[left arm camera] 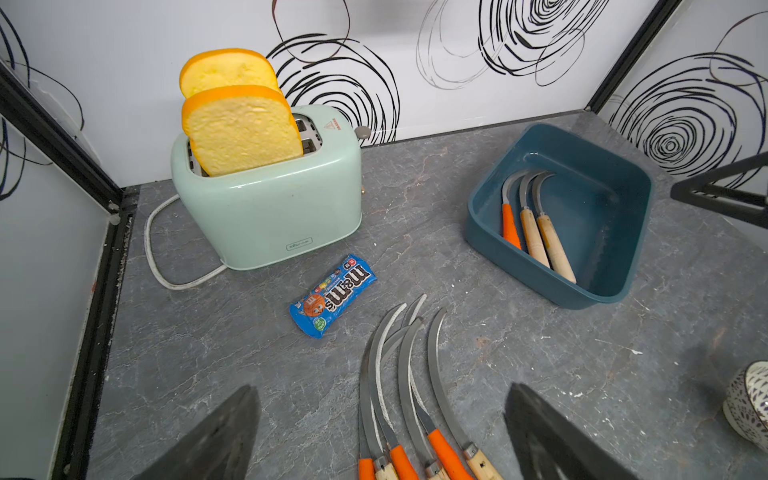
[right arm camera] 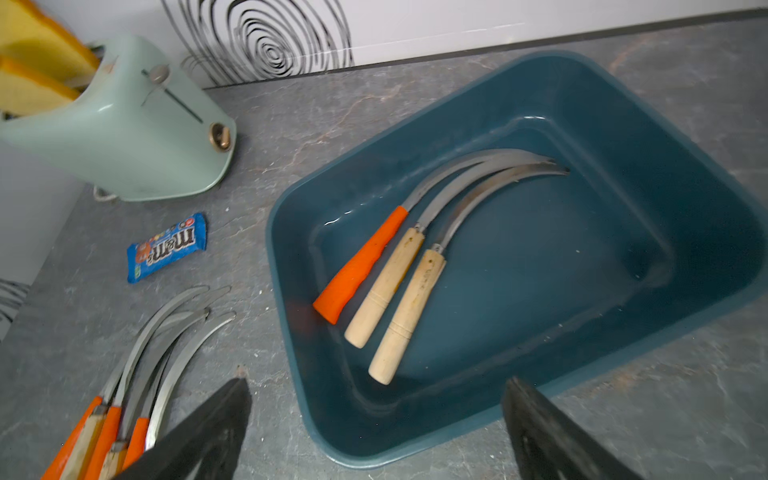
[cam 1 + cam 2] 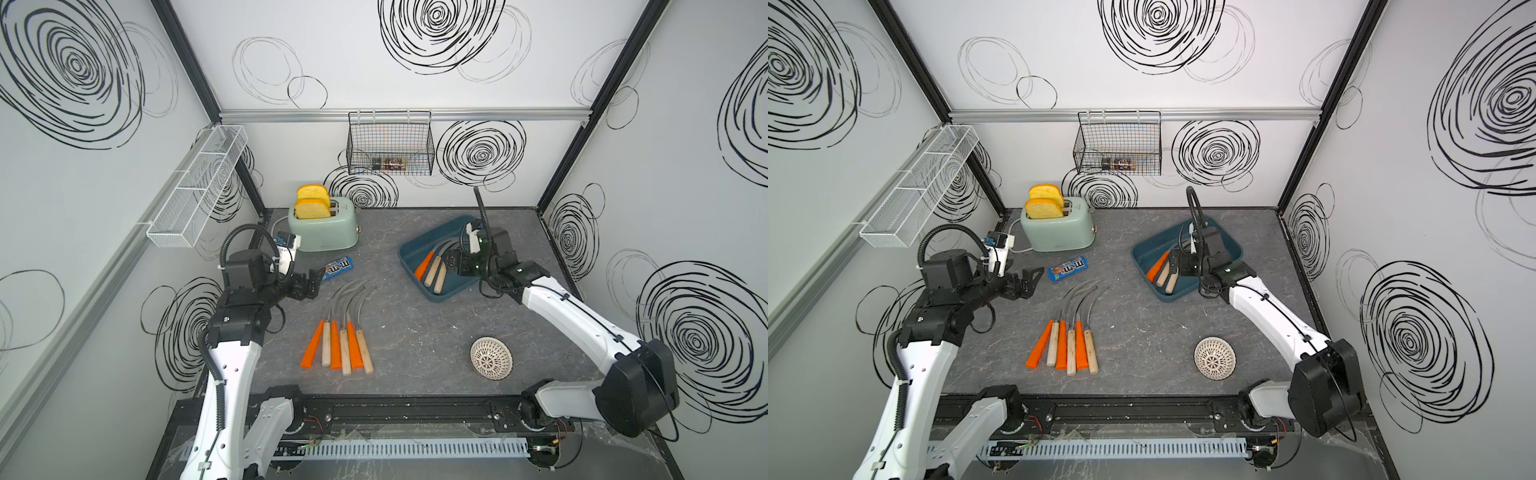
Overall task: Put small sickles into storage boxes
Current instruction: Pick up the sickle at the center of the board.
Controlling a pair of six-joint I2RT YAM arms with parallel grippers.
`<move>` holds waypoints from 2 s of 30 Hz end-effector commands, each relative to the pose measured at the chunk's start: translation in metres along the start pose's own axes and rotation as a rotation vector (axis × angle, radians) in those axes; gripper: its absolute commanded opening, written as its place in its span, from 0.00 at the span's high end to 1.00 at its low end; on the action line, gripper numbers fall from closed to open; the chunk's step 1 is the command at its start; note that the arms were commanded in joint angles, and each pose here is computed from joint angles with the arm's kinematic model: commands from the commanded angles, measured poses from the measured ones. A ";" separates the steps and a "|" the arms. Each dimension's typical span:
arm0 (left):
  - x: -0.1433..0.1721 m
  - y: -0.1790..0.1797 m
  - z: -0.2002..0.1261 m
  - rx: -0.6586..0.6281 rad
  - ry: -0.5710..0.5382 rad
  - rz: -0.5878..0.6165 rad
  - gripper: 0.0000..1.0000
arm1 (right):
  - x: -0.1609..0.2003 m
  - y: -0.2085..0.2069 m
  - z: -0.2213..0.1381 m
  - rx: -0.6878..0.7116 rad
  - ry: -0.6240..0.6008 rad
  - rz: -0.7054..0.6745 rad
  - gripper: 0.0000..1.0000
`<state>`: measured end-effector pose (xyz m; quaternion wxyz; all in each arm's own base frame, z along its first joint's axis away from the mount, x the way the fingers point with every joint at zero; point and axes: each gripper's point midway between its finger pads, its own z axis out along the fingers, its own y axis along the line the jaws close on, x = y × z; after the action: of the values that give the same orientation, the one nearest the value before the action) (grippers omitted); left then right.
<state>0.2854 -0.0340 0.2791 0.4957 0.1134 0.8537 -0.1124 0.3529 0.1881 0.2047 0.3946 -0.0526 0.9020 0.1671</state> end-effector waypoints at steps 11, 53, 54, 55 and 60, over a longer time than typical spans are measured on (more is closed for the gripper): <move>0.033 0.022 0.009 -0.107 0.063 -0.080 0.04 | 0.086 0.129 -0.009 -0.182 0.228 -0.234 0.15; 0.036 0.044 -0.007 -0.117 0.054 -0.082 0.04 | 0.247 0.229 0.042 -0.198 0.652 -0.436 0.32; 0.035 0.044 -0.007 -0.114 0.049 -0.094 0.04 | 0.248 0.229 0.043 -0.192 0.652 -0.436 0.32; 0.032 0.043 -0.007 -0.108 0.043 -0.106 0.04 | 0.250 0.229 0.043 -0.184 0.654 -0.439 0.32; 0.021 0.039 -0.011 -0.088 0.029 -0.117 0.04 | 0.253 0.233 0.045 -0.178 0.638 -0.457 0.34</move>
<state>0.2748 0.0083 0.2418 0.4599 0.0443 0.8815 -0.0975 0.1586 0.4294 0.0532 0.1116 -0.3351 0.9251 0.1395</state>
